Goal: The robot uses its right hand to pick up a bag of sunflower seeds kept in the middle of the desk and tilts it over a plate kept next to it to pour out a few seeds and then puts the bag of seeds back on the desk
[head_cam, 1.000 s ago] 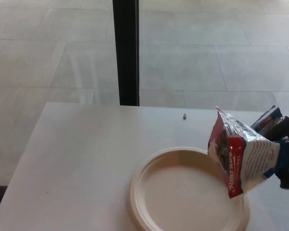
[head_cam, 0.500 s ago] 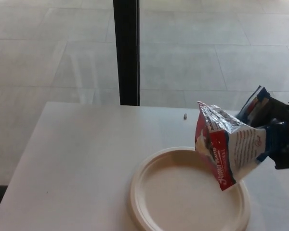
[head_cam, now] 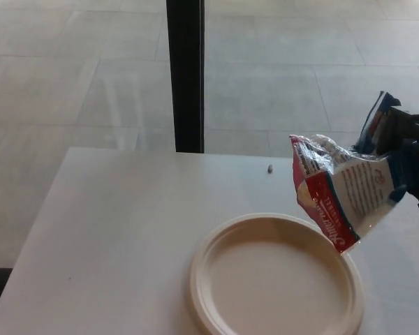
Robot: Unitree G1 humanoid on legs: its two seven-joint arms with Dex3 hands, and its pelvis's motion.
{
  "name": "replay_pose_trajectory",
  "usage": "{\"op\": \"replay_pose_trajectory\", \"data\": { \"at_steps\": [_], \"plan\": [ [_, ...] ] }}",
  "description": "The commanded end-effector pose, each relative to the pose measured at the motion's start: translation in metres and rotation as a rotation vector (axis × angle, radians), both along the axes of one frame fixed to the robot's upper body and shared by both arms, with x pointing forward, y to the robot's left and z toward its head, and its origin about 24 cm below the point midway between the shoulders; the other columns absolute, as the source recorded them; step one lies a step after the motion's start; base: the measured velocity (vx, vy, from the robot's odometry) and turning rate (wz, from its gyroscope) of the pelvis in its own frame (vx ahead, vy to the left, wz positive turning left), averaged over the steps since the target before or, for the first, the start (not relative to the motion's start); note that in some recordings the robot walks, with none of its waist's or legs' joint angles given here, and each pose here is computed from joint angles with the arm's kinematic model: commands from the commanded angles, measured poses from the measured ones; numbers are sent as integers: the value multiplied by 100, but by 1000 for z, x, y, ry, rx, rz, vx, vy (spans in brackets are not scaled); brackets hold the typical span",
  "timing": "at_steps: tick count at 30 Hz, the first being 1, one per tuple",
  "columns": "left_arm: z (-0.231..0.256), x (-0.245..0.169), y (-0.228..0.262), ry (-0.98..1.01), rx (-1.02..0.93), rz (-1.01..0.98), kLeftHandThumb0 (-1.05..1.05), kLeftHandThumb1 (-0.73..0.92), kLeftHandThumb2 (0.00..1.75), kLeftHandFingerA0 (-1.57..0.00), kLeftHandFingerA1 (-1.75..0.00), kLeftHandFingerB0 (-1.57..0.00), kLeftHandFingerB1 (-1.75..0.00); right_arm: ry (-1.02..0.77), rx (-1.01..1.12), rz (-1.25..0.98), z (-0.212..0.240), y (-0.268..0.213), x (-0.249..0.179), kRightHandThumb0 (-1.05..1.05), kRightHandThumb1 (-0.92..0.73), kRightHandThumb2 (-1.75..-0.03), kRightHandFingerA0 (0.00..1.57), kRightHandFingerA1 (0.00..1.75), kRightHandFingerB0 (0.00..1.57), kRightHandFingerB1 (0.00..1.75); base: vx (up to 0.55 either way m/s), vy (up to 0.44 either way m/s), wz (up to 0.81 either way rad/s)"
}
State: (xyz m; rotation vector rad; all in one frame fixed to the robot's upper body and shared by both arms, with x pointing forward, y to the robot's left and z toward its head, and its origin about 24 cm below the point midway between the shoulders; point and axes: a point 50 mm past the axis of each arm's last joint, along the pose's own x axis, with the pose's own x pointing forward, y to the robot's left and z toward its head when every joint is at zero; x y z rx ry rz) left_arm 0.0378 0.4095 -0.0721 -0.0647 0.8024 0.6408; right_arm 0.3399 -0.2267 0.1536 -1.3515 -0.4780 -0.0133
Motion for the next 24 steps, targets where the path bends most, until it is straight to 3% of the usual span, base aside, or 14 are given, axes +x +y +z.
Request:
{"op": "replay_pose_trajectory", "data": {
  "at_steps": [1,11,14,15,16,17,19,20,23,24],
  "plan": [
    [6,0,7,4,36,3,-74,77,63,-46,-56,-45,-38,-65,-64,48,10,8,-2,-24,-49,-98,95,175,75,164,0,0,0],
    [7,0,7,3,38,-13,-74,77,64,-39,-55,-43,-38,-147,-233,125,16,23,-3,-20,-39,-116,92,175,76,165,0,0,0],
    [7,0,7,0,39,-10,-75,77,64,-38,-56,-42,-38,-157,-272,125,19,23,-2,-18,-37,-113,93,175,76,166,0,0,0],
    [8,0,7,0,42,-16,-80,64,79,-39,-59,-38,-44,-179,-317,130,21,22,-1,-16,-39,-106,93,175,76,164,0,0,0],
    [8,0,7,0,42,-17,-80,64,79,-39,-59,-38,-44,-182,-323,131,21,22,0,-16,-39,-106,93,175,76,164,0,0,0],
    [7,0,7,1,42,-17,-75,78,64,-41,-56,-42,-38,-199,-354,132,22,21,1,-16,-41,-100,93,175,76,163,0,0,0],
    [7,0,7,1,39,-11,-75,77,63,-42,-56,-42,-38,-207,-372,143,25,19,2,-19,-43,-101,94,175,81,150,0,0,0],
    [7,0,8,5,42,-9,-74,78,63,-41,-54,-42,-38,-213,-403,139,28,20,3,-21,-46,-90,94,175,84,141,0,0,0],
    [8,0,8,7,46,-16,-75,77,63,-43,-56,-43,-38,-236,-445,142,33,22,5,-21,-46,-89,93,175,84,139,0,0,0],
    [8,0,9,7,47,-15,-74,61,102,-39,-62,-33,-50,-239,-438,153,34,22,5,-20,-44,-91,95,175,86,134,0,0,0]
  ]
}}
